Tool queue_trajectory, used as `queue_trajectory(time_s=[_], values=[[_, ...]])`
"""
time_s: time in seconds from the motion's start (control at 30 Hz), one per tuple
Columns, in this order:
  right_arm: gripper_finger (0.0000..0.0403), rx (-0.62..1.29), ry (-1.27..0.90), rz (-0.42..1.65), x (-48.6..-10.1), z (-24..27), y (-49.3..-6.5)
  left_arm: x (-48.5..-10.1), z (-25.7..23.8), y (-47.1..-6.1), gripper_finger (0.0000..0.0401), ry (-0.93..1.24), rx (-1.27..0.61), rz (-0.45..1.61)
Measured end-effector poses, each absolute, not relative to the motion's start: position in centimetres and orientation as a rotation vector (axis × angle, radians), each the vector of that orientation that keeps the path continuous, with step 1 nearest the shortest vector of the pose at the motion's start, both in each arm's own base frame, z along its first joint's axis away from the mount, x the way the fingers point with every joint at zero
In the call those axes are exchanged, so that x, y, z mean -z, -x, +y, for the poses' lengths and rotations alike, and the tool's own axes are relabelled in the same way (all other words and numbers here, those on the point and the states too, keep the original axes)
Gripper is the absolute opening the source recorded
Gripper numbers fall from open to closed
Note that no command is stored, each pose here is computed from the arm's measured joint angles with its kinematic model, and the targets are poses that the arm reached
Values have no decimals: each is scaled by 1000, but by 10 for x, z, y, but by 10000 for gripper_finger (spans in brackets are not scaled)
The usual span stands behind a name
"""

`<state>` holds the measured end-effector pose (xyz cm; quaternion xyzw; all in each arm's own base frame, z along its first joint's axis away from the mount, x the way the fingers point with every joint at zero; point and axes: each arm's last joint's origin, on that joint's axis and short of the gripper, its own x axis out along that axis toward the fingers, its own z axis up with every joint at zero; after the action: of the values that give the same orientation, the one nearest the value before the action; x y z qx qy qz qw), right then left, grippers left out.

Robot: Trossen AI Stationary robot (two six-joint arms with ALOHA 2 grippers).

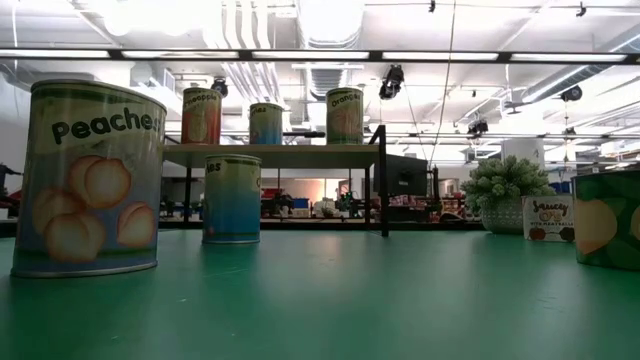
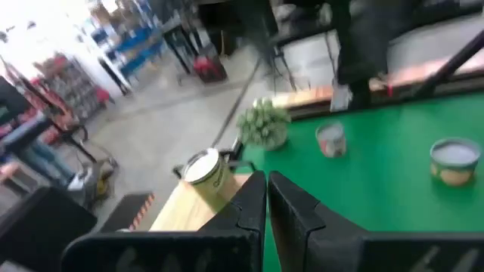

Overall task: Pick and place cans onto a shelf
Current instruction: Put the canned cherries on the shelf

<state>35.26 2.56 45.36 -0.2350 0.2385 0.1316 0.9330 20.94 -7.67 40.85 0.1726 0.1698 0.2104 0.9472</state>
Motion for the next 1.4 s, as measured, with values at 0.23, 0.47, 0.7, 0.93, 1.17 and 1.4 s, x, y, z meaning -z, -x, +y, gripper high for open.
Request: queue_trajectory(time_s=[0.23, 0.47, 0.7, 0.93, 1.17, 1.4], values=[[325, -241, 446, 499, -415, 52, -322, -415, -22, -230, 0, -380, -491, 630], [325, -221, 425, 445, -361, 51, -297, -398, 56, -250, 0, -329, -488, 800], [325, -126, 465, 349, -331, 45, -278, -389, 149, -262, 0, -170, -546, 835], [325, -108, 472, 331, -318, 41, -262, -375, 199, -278, 0, -138, -585, 989], [325, -93, 481, 279, -330, 38, -245, -368, 211, -289, 0, -108, -563, 1091], [325, -90, 503, 251, -335, 37, -237, -363, 212, -287, 0, -100, -640, 1145]])
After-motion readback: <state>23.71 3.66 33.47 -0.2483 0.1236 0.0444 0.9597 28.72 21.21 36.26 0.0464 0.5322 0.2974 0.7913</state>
